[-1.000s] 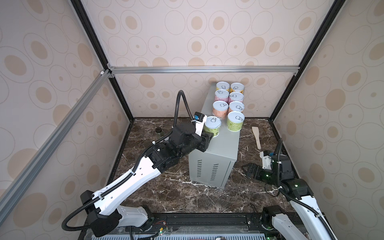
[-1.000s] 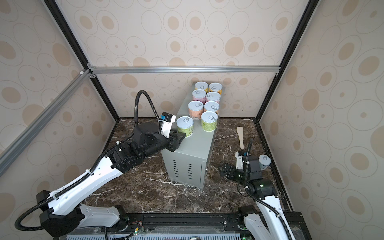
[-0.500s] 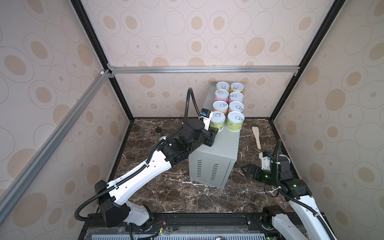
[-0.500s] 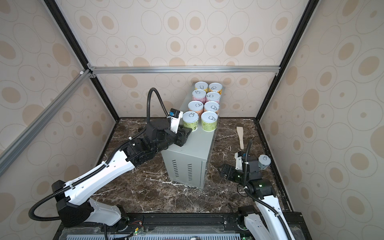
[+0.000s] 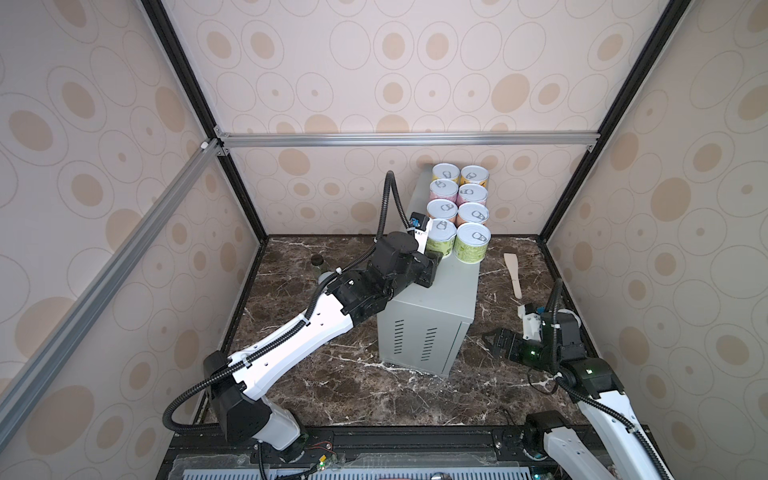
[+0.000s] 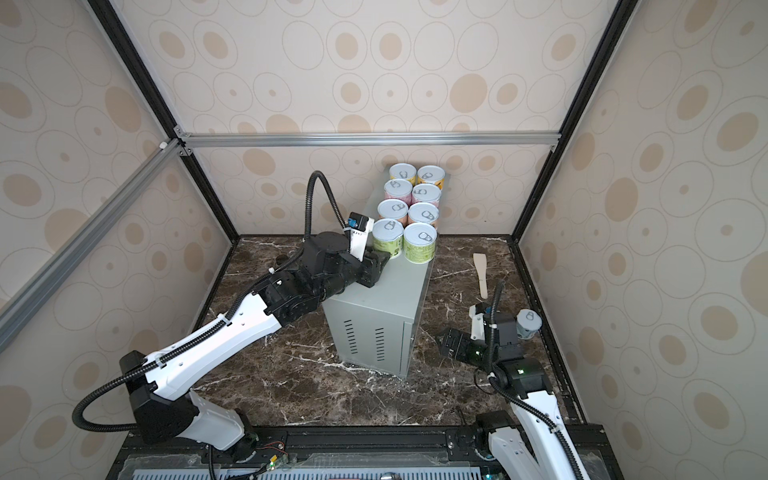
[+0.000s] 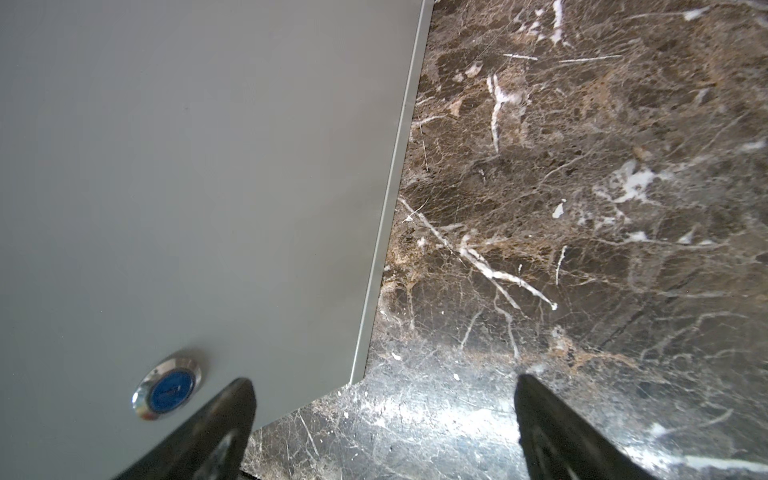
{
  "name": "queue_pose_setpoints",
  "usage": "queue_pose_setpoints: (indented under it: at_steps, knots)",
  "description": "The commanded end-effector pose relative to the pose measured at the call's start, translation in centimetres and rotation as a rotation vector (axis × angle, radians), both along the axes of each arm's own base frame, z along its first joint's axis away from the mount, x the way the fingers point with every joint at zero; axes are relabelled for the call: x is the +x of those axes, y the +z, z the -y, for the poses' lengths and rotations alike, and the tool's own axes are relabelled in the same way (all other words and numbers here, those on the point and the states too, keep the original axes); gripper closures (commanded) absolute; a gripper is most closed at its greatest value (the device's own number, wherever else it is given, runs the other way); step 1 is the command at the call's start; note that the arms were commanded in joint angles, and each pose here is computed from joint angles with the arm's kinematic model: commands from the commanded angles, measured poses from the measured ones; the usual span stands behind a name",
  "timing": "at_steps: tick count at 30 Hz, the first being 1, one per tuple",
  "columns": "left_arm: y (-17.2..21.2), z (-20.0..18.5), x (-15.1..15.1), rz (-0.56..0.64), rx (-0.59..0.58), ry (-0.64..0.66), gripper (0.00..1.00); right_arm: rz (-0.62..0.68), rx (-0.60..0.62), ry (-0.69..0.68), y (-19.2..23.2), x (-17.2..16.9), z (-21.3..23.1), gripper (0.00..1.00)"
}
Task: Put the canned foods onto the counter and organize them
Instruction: 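Open the left gripper to release the can on the box top, then pull the left gripper back down while the right gripper reaches toward the pale blue can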
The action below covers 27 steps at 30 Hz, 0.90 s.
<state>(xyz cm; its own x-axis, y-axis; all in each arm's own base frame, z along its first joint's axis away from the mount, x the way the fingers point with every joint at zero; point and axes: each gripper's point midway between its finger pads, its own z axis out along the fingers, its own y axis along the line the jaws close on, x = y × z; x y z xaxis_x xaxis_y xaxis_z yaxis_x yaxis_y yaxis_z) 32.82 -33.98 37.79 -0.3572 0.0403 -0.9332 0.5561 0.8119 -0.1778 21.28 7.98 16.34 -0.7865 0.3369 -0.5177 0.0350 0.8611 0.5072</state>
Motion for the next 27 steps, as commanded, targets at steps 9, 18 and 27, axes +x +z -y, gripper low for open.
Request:
queue_pose_setpoints:
  at_steps: [9,18,27]
  knots:
    - [3.6,-2.2,-2.0,0.031,-0.035,-0.008,0.4,0.014,-0.021,-0.043,1.2,-0.2,0.8,0.01]
    - [5.3,-7.9,-5.3,0.074,-0.066,0.054,0.2,0.005,-0.101,-0.159,2.1,-0.6,3.2,0.01]
    - [1.6,-15.1,-7.8,0.033,-0.049,0.205,0.01,-0.026,-0.221,-0.287,1.7,-1.4,6.3,0.01]
